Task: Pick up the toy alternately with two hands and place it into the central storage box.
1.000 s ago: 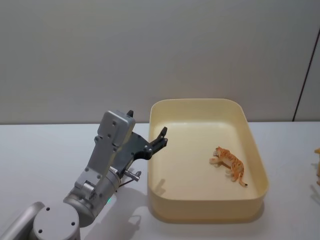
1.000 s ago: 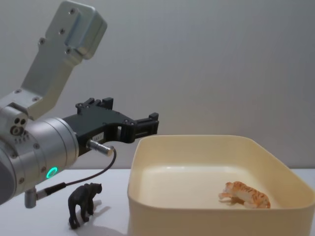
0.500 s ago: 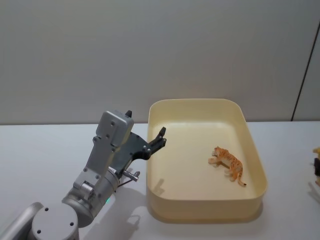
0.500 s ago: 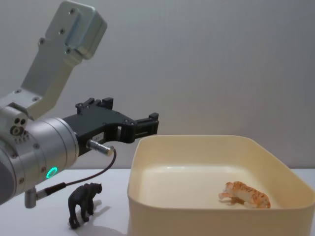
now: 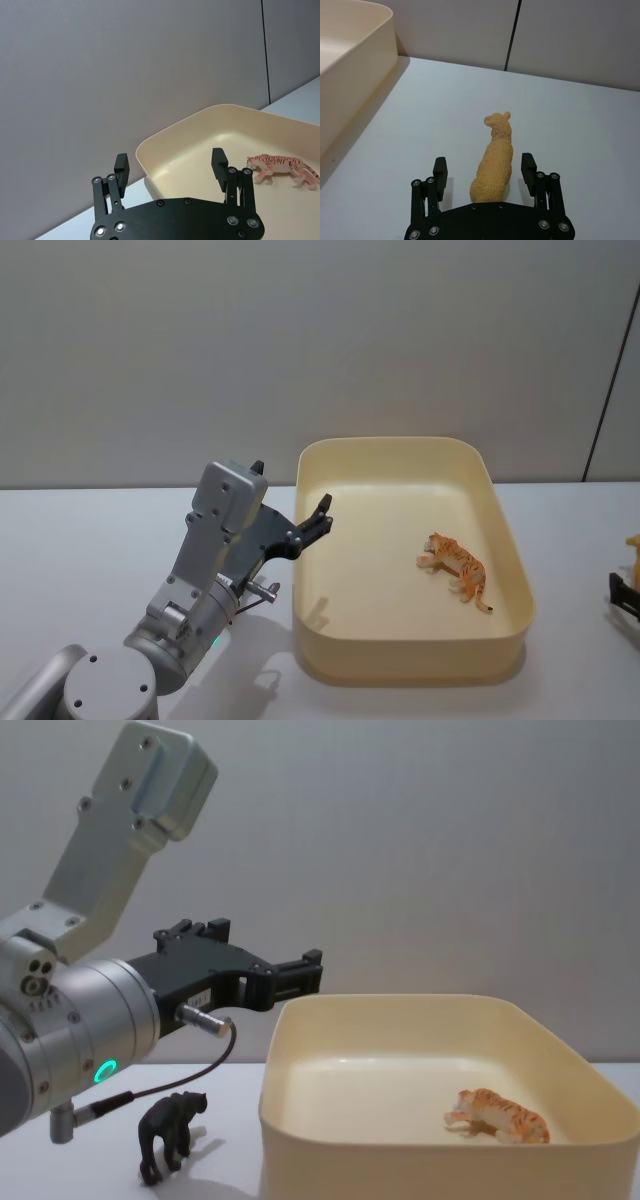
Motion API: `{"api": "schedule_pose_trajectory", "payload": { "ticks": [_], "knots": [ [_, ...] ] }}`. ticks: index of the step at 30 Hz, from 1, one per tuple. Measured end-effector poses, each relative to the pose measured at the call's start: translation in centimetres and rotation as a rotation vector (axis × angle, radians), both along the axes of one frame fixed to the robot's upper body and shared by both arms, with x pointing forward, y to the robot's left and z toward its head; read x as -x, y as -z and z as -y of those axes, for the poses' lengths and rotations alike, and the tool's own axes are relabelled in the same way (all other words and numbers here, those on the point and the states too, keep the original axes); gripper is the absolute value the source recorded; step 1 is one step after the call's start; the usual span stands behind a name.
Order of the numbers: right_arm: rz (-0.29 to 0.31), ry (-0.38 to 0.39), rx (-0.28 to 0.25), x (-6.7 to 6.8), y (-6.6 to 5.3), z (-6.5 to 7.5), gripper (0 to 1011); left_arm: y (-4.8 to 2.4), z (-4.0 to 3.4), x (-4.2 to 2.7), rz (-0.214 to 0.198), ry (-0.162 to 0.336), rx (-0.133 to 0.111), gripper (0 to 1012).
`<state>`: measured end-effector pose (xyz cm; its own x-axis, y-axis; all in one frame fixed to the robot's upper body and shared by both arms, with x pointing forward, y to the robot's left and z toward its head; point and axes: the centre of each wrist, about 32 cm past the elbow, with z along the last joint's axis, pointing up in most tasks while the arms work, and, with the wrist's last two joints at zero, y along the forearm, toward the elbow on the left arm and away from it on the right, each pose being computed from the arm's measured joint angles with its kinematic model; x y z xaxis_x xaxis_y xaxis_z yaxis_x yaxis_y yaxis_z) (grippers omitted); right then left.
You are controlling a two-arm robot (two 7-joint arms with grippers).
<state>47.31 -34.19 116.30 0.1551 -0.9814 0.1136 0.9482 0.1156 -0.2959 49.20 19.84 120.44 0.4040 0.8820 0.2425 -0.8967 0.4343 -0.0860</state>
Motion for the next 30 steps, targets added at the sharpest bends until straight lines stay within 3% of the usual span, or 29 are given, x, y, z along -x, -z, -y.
{"api": "schedule_pose_trajectory", "payload": {
  "ticks": [16,19,30],
  "knots": [
    [-0.022,0.000,0.014,-0.8,0.8,-0.4,484,0.00,0.00,0.00,0.000,0.000,0.000,1001],
    [-0.022,-0.005,0.014,-0.8,0.8,-0.4,355,0.00,0.00,0.00,0.000,0.000,0.000,1001],
    [0.043,-0.073,-0.004,-1.0,-0.2,-1.1,337,0.00,0.00,0.00,0.000,0.000,0.000,1001]
  ]
}}
